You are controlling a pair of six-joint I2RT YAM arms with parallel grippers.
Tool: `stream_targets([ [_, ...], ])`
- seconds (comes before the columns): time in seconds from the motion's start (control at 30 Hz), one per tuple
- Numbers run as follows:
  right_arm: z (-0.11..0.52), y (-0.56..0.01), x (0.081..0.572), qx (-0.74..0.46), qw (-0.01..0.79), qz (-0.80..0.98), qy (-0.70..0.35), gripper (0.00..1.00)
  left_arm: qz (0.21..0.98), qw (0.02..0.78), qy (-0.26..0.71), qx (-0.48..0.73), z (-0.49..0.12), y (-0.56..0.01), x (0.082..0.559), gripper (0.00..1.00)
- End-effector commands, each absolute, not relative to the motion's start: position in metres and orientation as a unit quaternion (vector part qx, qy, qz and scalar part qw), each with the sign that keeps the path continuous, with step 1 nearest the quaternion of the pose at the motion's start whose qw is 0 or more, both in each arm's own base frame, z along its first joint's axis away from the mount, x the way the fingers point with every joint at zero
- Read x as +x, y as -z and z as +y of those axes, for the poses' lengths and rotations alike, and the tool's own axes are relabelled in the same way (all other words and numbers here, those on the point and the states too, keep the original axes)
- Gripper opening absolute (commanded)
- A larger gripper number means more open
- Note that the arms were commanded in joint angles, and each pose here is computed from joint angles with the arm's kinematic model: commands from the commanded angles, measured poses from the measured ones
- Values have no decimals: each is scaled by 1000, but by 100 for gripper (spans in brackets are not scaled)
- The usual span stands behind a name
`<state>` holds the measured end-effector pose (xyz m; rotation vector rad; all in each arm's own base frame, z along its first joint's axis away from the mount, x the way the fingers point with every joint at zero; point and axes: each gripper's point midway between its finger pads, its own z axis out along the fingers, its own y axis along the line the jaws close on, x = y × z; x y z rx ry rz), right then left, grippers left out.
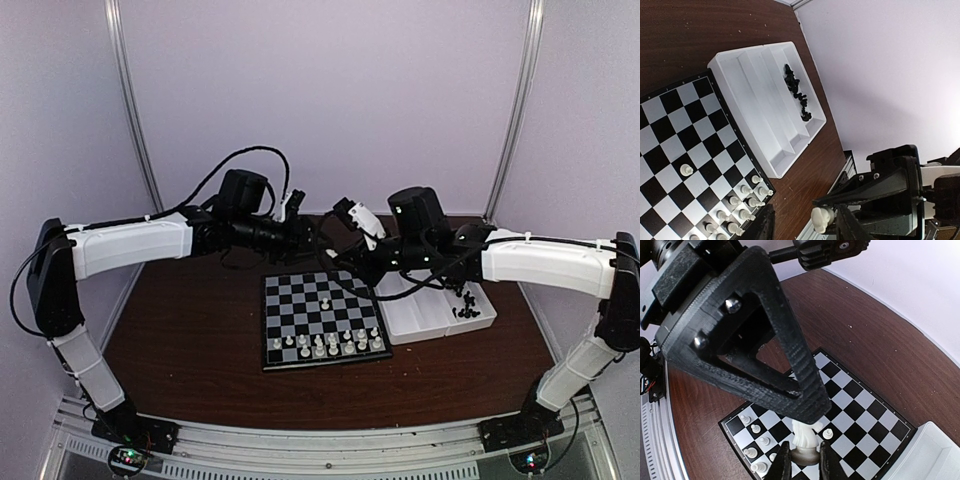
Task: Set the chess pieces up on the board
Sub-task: Place the chess piece on the chessboard.
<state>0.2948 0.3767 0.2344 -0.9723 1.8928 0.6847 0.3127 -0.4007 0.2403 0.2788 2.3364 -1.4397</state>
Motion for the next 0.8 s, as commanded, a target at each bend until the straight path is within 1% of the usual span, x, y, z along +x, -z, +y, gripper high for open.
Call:
stream_targets([
  [0.0,385,-250,293,-403,451,745,-281,16,814,201,535,102,-406,-256,319,43],
  [0.13,388,-250,293,-406,451,744,-279,16,815,194,537,102,-407,-253,318,43],
  [0.2,389,-249,294,-407,450,745,-276,16,812,192,542,104,-408,-253,317,40],
  [0.3,390,-247,296,-406,450,747,-271,16,807,190,549,108,-410,-256,316,33],
  [0.37,390,-245,297,-406,449,749,-269,15,806,190,550,109,-410,-256,315,32],
  [0.63,390,-243,299,-404,450,751,-264,15,804,190,552,111,-409,-255,313,21],
  [0.77,388,-244,301,-400,454,753,-258,15,805,188,552,111,-409,-254,312,21],
])
